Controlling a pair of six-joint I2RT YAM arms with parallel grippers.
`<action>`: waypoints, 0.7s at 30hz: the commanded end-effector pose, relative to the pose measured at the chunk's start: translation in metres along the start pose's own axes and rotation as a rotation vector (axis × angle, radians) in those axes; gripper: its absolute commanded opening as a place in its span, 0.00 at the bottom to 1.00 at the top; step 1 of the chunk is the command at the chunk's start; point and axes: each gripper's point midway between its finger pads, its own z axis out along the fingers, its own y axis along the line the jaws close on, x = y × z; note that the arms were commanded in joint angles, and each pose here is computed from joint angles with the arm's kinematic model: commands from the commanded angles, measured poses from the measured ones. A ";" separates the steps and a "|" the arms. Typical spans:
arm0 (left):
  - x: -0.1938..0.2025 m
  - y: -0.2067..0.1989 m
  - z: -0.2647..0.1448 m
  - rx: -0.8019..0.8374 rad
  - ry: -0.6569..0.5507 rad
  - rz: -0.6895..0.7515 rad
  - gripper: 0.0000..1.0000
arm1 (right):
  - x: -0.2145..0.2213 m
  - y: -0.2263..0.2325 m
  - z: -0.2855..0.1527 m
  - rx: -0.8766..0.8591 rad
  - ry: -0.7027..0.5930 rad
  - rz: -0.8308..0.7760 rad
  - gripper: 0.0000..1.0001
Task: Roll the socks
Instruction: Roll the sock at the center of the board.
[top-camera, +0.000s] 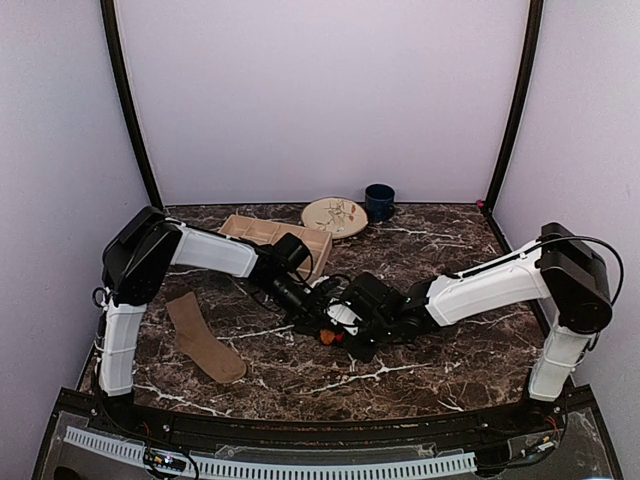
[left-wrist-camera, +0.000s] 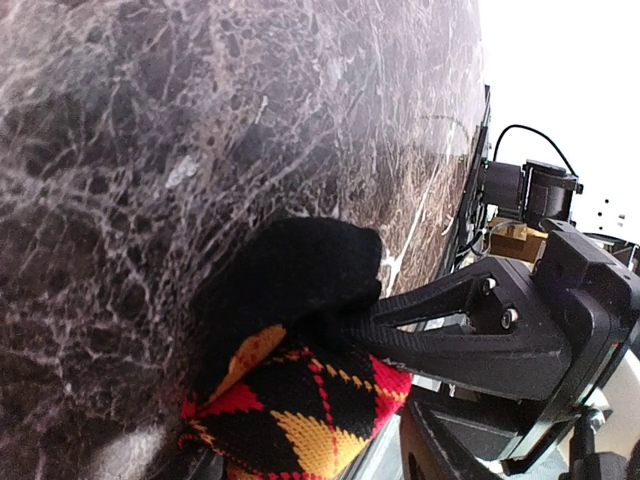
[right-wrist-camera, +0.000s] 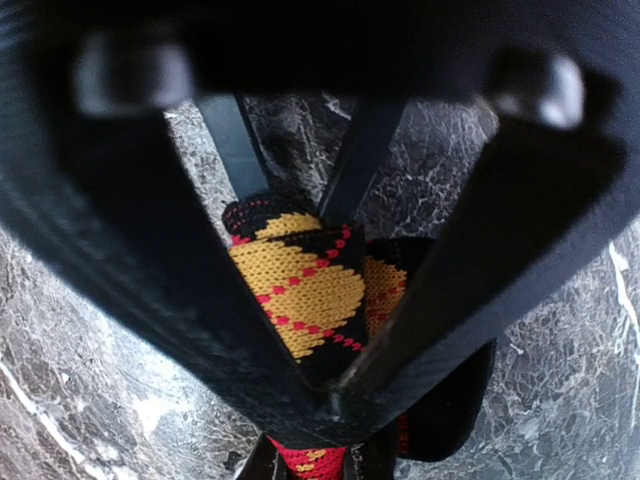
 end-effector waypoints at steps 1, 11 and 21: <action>0.009 0.089 -0.005 -0.306 -0.051 -0.161 0.58 | 0.024 0.005 0.000 -0.061 0.070 0.061 0.09; 0.019 0.095 -0.019 -0.339 -0.084 -0.176 0.58 | 0.030 0.005 -0.004 -0.087 0.082 0.108 0.09; 0.017 0.084 -0.027 -0.315 -0.121 -0.158 0.59 | 0.030 0.003 -0.006 -0.130 0.094 0.165 0.08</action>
